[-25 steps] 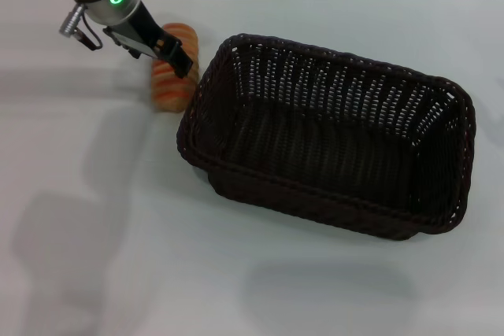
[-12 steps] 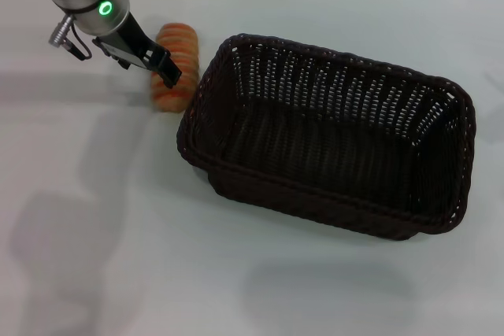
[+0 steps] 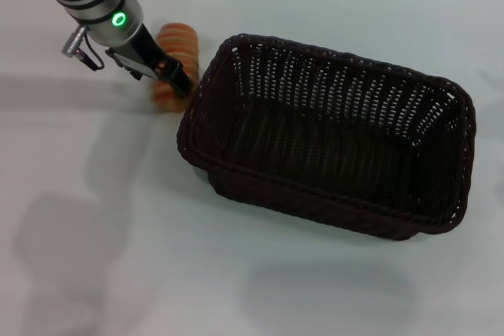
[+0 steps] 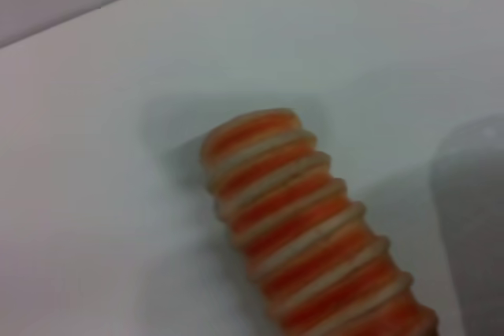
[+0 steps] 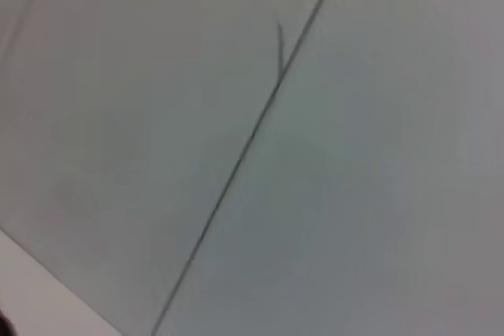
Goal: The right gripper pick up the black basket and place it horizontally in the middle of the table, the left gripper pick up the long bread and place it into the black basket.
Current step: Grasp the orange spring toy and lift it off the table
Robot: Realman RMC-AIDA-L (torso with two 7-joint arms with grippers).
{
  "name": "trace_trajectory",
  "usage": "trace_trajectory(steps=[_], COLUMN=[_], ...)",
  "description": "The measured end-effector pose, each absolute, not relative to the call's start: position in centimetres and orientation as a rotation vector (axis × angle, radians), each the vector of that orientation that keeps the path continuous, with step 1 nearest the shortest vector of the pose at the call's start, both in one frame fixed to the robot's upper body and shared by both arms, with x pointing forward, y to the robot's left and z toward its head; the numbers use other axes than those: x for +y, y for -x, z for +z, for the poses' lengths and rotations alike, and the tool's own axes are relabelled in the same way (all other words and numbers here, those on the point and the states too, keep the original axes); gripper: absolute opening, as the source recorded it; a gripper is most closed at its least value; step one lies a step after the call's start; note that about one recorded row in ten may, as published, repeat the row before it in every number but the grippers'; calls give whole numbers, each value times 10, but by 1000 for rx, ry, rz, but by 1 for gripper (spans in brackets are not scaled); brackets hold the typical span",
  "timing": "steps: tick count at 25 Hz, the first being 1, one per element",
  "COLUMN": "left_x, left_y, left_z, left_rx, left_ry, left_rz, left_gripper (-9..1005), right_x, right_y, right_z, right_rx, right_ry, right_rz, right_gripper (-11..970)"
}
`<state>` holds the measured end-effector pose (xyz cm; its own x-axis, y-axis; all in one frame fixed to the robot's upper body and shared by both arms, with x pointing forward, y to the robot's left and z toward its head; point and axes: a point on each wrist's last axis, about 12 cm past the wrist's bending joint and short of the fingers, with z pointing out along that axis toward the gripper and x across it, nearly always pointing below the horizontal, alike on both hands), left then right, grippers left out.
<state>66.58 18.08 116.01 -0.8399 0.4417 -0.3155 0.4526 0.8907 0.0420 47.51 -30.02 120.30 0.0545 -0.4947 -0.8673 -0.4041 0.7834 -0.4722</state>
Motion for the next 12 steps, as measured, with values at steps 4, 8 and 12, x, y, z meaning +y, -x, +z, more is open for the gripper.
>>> trace_trajectory(steps=[4,8,12], left_x=[177,183,185], left_y=[-664,-663,-663], left_z=[1160,1159,1158], left_rx=[2742,2753,2758], left_ry=[-681,-663,-654], left_rz=[-52,-54,-56], left_gripper=[797,795,794], right_x=[-313,-334,-342], right_y=[-475,-473,-472], right_z=[1205,1203,1203], right_rx=[1566,1587,1588], right_ry=[619,480,446], right_rz=[-178,-184,-154], right_gripper=[545,545,545])
